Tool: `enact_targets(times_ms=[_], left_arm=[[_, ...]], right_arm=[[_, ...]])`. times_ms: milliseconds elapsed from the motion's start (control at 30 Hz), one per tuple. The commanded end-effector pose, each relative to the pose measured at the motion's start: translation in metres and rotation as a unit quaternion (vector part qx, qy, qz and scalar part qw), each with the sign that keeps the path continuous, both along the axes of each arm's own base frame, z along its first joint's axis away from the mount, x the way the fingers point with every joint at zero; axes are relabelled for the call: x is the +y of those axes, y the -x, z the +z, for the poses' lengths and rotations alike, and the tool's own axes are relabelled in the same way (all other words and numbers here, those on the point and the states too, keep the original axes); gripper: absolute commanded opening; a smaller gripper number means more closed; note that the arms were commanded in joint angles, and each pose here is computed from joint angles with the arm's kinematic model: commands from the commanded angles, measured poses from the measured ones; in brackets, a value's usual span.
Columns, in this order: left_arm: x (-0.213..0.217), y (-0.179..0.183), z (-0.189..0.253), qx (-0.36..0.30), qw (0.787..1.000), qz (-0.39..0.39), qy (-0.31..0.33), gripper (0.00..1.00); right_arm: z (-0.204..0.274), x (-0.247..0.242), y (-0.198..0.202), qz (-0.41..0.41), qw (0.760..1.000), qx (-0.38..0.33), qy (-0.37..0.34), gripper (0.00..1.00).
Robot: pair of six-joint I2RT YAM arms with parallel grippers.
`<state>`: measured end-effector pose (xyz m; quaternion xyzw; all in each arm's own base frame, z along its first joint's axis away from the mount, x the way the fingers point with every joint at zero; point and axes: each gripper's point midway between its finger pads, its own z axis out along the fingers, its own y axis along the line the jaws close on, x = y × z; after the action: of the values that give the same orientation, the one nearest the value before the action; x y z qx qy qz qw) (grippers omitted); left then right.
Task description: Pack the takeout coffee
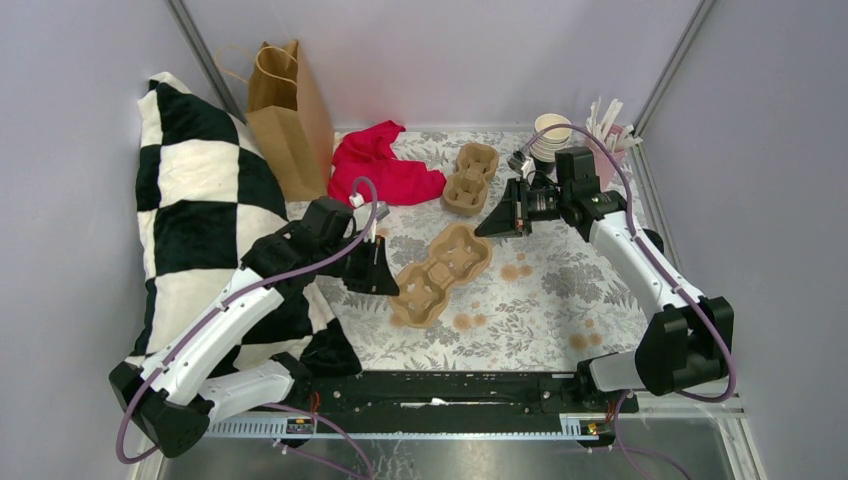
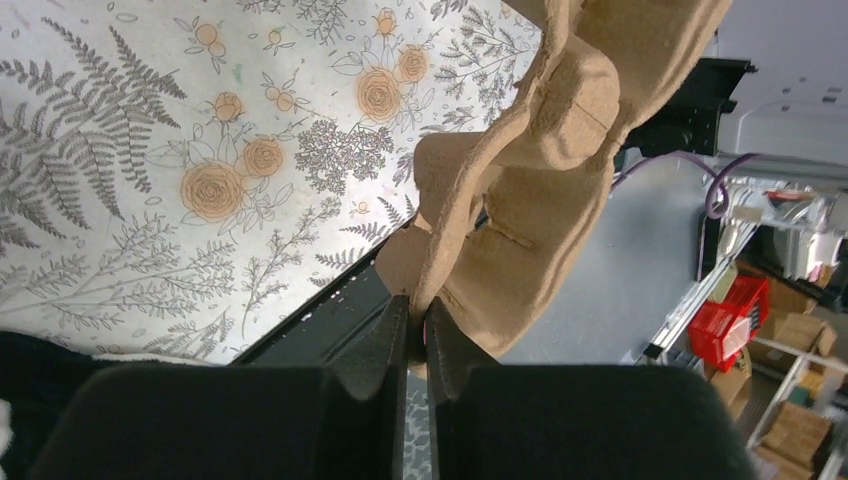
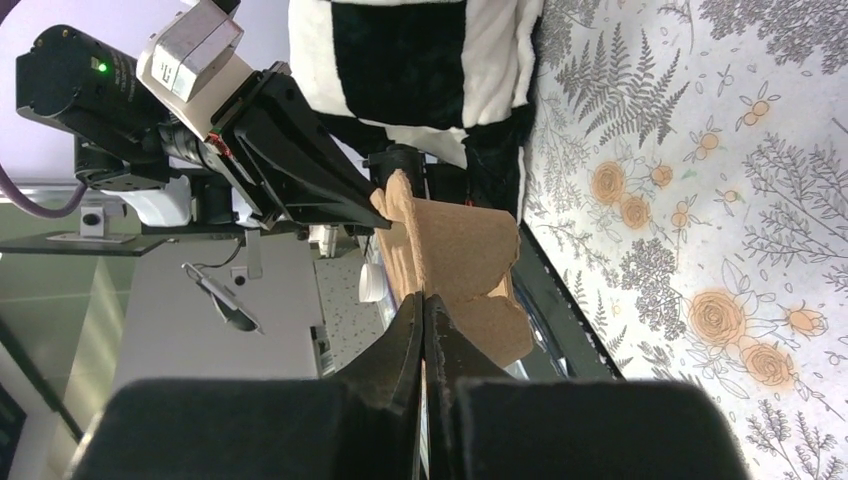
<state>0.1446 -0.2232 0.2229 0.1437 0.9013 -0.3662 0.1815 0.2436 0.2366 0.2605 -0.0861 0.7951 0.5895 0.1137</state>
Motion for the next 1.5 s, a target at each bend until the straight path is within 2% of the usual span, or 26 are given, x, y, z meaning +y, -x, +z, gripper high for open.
enact_targets(times_ms=[0, 33, 133, 233, 367, 500, 600, 733, 800, 867, 1000, 1100, 1300, 1467], left_arm=[[-0.001, -0.02, 0.023, -0.043, 0.998, 0.041, 0.012, 0.25], [0.002, -0.024, 0.025, -0.049, 0.997, 0.057, 0.004, 0.41], [0.021, -0.047, 0.042, -0.089, 0.987, 0.126, -0.034, 0.71], [0.042, -0.075, 0.076, -0.142, 0.967, 0.202, -0.066, 0.86], [0.055, -0.122, 0.114, -0.192, 0.939, 0.261, -0.114, 0.93], [0.088, -0.188, 0.138, -0.196, 0.91, 0.337, -0.141, 0.95], [0.118, -0.235, 0.154, -0.199, 0.881, 0.41, -0.123, 0.95], [0.14, -0.288, 0.182, -0.251, 0.844, 0.458, -0.125, 0.94], [0.158, -0.314, 0.184, -0.268, 0.822, 0.48, -0.15, 0.94], [0.182, -0.332, 0.186, -0.285, 0.798, 0.503, -0.17, 0.91], [0.211, -0.36, 0.188, -0.317, 0.772, 0.523, -0.174, 0.81], [0.227, -0.381, 0.189, -0.338, 0.763, 0.529, -0.157, 0.59], [0.267, -0.414, 0.18, -0.323, 0.747, 0.573, -0.096, 0.59], [0.275, -0.442, 0.167, -0.311, 0.753, 0.579, -0.035, 0.62]], right_arm=[[0.014, 0.0, -0.001, -0.021, 0.999, -0.03, 0.004, 0.0], [0.015, -0.001, -0.002, -0.03, 0.999, -0.034, 0.009, 0.0], [0.016, -0.007, -0.003, -0.061, 0.997, -0.043, 0.037, 0.0], [0.021, -0.013, 0.0, -0.081, 0.993, -0.058, 0.055, 0.0], [0.031, -0.015, 0.007, -0.087, 0.993, -0.066, 0.054, 0.0], [0.044, -0.018, 0.012, -0.088, 0.991, -0.077, 0.058, 0.0], [0.052, -0.021, 0.014, -0.088, 0.99, -0.085, 0.066, 0.0], [0.06, -0.022, 0.019, -0.082, 0.99, -0.088, 0.071, 0.0], [0.064, -0.022, 0.019, -0.079, 0.99, -0.088, 0.074, 0.0], [0.067, -0.022, 0.019, -0.078, 0.99, -0.089, 0.075, 0.0], [0.07, -0.022, 0.017, -0.08, 0.99, -0.089, 0.072, 0.0], [0.068, -0.02, 0.013, -0.076, 0.991, -0.088, 0.073, 0.0], [0.062, -0.019, 0.0, -0.071, 0.99, -0.089, 0.089, 0.0], [0.063, -0.019, -0.009, -0.072, 0.988, -0.093, 0.1, 0.0]])
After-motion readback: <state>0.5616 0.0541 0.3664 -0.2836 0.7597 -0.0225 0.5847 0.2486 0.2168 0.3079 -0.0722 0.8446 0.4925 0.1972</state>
